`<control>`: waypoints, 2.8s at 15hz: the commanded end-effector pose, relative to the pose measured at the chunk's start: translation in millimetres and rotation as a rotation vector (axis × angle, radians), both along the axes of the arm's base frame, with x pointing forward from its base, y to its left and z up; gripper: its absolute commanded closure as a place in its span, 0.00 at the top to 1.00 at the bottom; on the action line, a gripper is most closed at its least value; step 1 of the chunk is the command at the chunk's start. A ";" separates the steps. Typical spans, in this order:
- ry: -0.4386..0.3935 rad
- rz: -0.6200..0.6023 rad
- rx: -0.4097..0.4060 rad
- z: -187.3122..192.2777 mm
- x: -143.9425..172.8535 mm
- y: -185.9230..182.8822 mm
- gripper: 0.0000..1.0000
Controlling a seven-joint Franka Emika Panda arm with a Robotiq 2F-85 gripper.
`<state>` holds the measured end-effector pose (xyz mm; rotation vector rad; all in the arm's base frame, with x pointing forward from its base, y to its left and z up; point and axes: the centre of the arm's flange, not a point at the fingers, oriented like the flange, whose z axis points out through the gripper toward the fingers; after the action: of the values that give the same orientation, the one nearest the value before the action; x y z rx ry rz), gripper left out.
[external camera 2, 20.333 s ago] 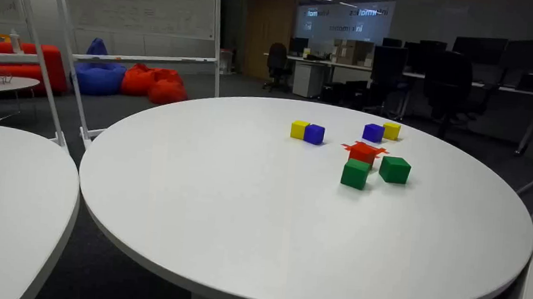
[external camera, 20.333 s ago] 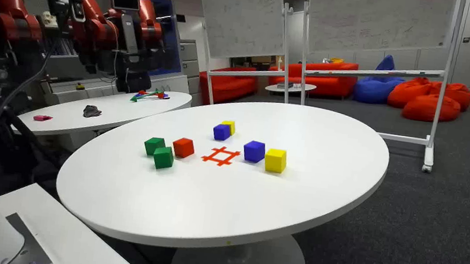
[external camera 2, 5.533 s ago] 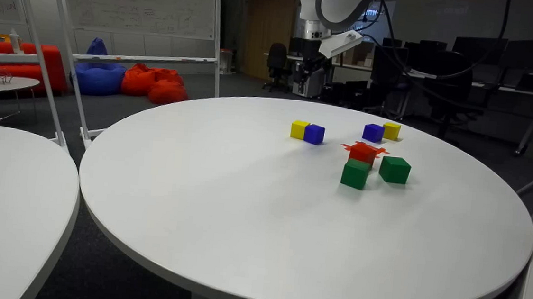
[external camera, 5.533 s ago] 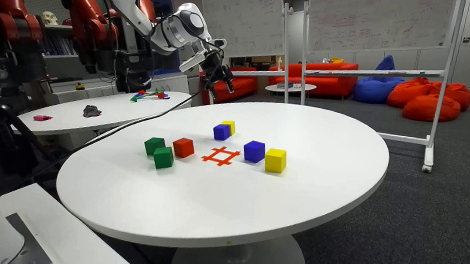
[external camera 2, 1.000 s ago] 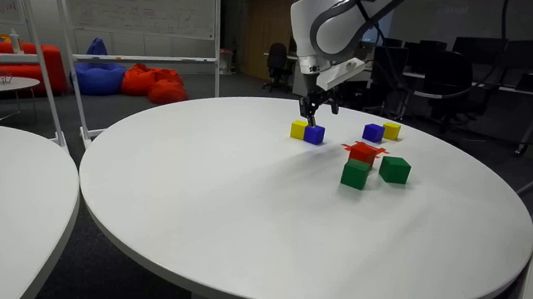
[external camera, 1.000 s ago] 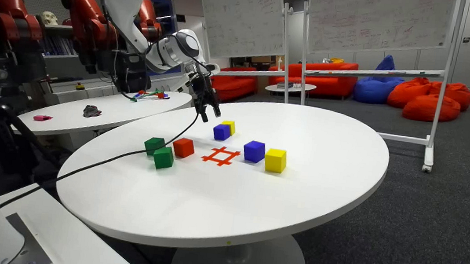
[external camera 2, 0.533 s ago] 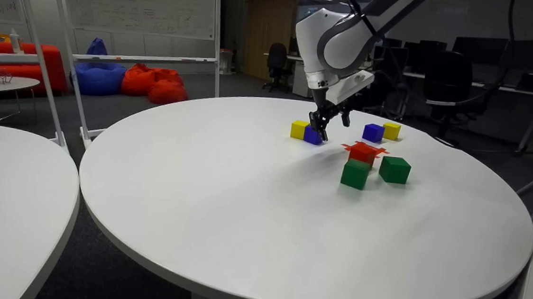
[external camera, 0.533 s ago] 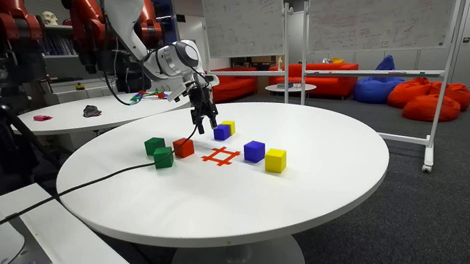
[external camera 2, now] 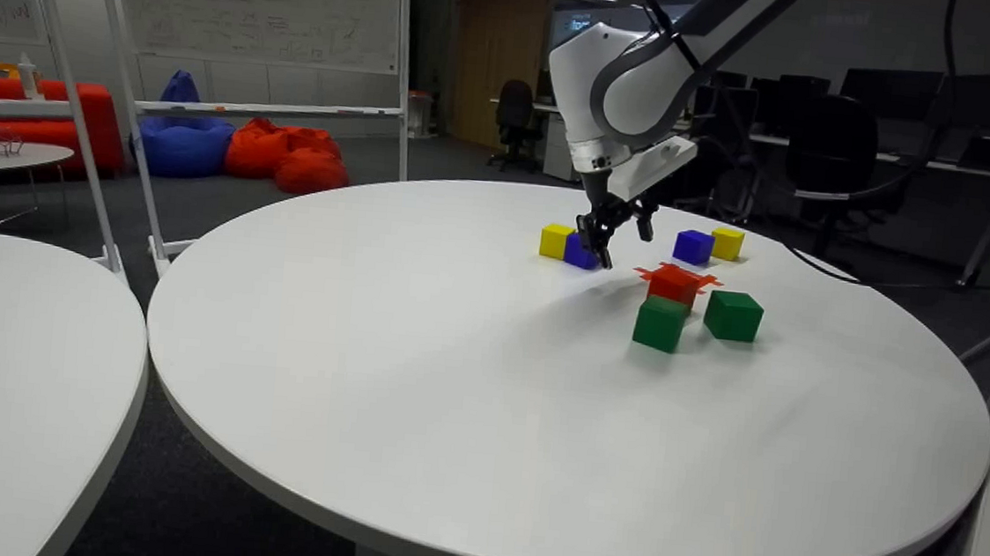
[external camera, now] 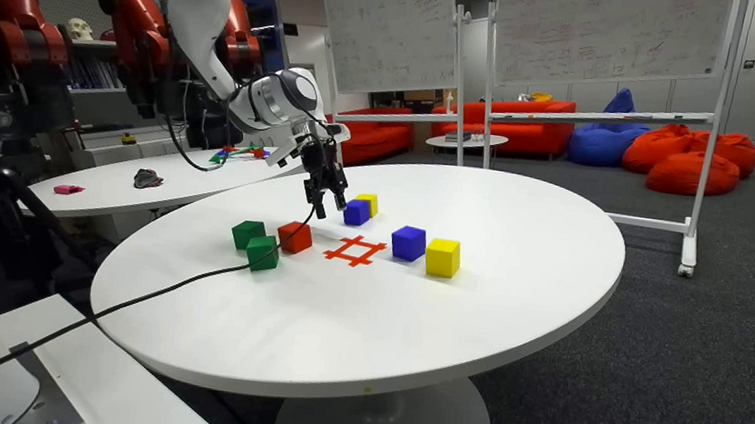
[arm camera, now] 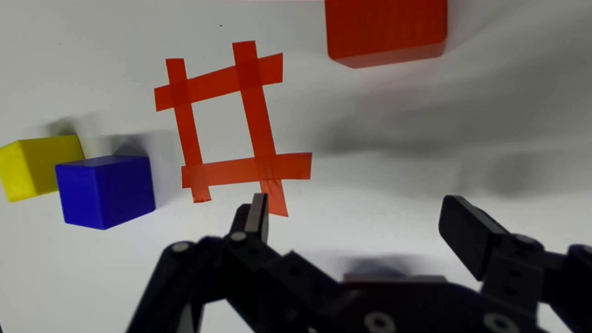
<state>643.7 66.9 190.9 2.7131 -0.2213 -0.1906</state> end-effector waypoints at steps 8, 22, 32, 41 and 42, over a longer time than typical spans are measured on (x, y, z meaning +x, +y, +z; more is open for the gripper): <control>-0.001 0.046 -0.011 -3.0 -50.3 31.5 1.00; 0.003 0.053 -0.014 -6.0 -43.7 48.9 1.00; -0.038 0.071 -0.031 15.9 -56.0 63.3 1.00; -0.074 0.094 -0.045 37.7 -60.3 66.7 1.00; -0.064 0.078 -0.042 29.2 -43.8 72.1 1.00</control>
<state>599.9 139.1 220.1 2.6830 -0.1364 -0.0754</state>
